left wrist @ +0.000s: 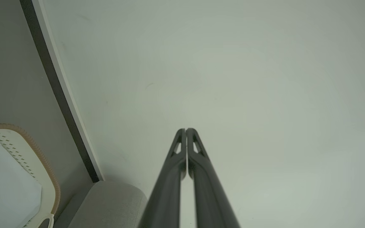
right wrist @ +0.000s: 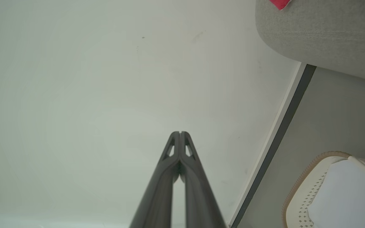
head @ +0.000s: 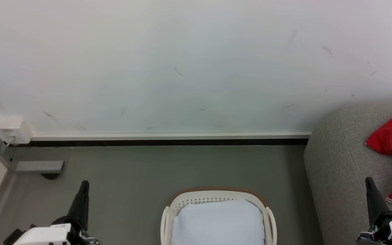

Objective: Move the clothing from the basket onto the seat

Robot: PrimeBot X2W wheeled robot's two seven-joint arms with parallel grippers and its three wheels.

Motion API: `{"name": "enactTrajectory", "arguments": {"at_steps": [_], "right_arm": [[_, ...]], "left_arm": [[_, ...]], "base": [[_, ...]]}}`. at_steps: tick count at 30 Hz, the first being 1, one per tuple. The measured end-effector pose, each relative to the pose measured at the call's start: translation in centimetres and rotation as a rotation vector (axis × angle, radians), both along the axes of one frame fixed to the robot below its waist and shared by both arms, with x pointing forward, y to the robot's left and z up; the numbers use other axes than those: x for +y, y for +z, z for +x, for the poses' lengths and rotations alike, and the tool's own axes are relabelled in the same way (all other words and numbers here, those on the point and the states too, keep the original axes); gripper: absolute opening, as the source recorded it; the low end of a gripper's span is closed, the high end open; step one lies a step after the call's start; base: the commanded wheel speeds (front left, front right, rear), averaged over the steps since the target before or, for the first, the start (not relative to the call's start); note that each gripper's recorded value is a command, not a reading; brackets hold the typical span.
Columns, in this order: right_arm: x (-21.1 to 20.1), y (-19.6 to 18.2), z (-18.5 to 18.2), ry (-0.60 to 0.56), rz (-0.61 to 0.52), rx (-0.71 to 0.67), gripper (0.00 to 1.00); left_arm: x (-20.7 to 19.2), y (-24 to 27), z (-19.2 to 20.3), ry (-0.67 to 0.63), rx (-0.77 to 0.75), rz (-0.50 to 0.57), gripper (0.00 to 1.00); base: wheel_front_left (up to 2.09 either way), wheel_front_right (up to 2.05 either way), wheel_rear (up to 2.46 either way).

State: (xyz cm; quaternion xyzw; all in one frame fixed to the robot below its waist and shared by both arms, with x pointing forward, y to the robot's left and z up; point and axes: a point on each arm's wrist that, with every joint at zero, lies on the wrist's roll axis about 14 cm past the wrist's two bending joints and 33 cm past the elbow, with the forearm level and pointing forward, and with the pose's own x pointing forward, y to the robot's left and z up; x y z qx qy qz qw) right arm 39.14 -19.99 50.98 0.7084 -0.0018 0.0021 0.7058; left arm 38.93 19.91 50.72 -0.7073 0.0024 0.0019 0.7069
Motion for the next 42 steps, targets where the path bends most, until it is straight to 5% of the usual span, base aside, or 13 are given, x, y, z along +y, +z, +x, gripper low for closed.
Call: {"name": "enactTrajectory", "arguments": {"at_steps": [42], "right_arm": [[-0.03, 0.0, -0.01, -0.001, 0.001, 0.0, 0.0]], "left_arm": [[0.0, 0.0, 0.0, 0.0, 0.0, 0.0, 0.0]], "base": [[0.0, 0.0, 0.0]]}}
